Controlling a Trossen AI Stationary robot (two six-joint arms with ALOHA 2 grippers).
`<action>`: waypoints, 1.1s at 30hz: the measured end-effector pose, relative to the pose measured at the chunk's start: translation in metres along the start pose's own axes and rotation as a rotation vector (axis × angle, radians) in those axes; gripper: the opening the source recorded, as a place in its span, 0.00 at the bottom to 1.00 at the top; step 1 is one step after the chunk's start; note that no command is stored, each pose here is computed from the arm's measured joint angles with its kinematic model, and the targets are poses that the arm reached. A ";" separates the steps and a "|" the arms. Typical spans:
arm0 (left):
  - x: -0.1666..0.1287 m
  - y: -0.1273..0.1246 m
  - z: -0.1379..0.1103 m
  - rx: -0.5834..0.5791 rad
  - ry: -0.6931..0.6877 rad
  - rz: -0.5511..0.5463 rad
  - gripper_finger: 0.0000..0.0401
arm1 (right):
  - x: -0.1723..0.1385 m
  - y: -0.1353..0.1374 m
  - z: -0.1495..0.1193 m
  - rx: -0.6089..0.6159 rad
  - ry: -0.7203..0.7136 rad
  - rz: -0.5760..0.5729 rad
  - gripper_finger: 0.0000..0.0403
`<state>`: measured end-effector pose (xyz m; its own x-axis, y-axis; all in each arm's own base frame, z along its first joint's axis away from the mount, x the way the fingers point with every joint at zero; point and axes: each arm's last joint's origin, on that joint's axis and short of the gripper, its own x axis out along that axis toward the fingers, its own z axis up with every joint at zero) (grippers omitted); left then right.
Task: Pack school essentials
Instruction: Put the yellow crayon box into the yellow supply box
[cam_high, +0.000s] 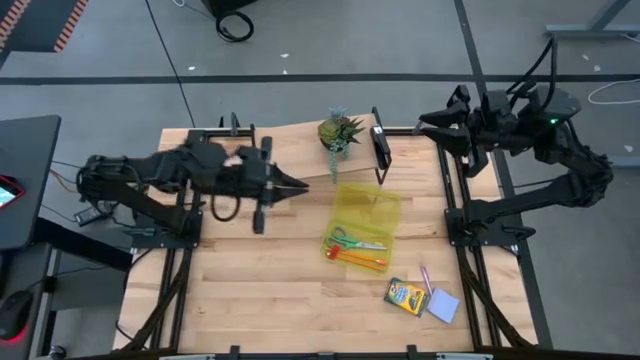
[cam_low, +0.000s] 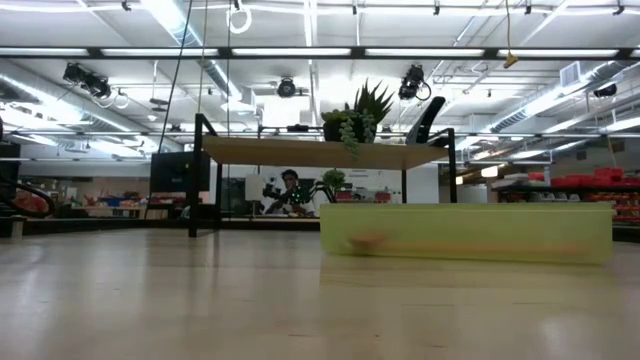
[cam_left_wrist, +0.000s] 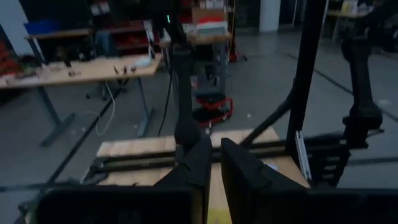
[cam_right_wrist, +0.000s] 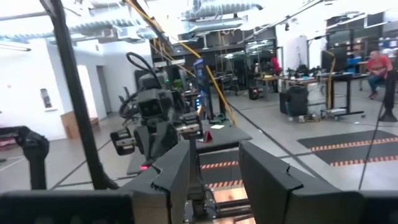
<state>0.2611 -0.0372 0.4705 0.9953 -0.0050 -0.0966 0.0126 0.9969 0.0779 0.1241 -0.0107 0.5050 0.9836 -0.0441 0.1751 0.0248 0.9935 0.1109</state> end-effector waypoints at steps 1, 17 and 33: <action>-0.005 0.001 0.003 -0.001 -0.015 0.001 0.10 | 0.001 0.000 0.000 0.001 -0.001 -0.002 0.36; -0.063 0.011 0.027 -0.054 -0.156 0.008 0.11 | 0.054 -0.008 -0.036 0.206 0.219 -0.074 0.36; -0.086 0.022 0.018 -0.008 -0.044 0.060 0.14 | 0.047 -0.005 -0.082 0.405 0.628 -0.325 0.36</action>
<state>0.1772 -0.0164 0.4985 0.9975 0.0517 -0.0485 -0.0480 0.9961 0.0744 0.1853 -0.0087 0.4325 0.8581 -0.1371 -0.4948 0.3779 0.8211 0.4278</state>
